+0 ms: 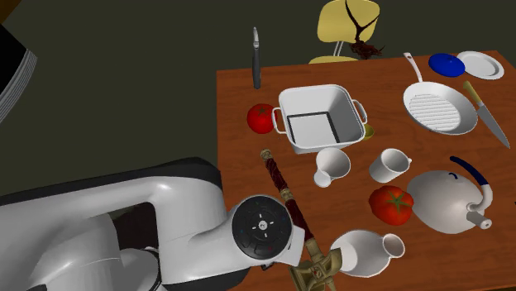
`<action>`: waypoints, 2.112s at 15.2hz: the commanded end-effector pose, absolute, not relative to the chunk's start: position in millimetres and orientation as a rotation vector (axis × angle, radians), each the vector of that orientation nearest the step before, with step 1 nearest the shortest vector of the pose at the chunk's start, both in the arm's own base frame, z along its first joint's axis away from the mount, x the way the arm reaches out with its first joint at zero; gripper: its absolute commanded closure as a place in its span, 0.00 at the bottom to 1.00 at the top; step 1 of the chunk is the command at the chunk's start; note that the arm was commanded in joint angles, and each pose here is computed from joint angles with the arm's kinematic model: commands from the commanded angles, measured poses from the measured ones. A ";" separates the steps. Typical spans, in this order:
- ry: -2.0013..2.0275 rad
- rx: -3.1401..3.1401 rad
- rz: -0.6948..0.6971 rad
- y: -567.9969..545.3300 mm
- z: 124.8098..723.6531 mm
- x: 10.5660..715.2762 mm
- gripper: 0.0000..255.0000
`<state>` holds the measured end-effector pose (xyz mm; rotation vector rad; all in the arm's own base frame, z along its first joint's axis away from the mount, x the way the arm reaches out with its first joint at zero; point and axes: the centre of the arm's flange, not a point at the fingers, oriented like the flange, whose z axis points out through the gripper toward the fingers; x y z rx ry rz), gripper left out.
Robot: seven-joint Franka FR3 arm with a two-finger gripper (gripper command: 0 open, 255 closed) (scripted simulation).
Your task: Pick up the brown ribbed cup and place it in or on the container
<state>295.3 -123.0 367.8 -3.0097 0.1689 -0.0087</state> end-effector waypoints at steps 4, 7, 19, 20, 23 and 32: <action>0.166 -3.008 -0.012 -124.1 337.7 293.7 0.00; 0.166 -3.008 -0.012 -122.3 324.3 293.9 0.00; 0.166 -3.008 -0.012 -122.3 324.3 293.9 1.00; 0.166 -3.008 -0.012 -122.3 324.3 293.9 1.00; 0.166 -3.008 -0.012 -122.0 324.2 294.0 1.00; 0.166 -3.008 -0.012 -122.3 366.5 293.9 1.00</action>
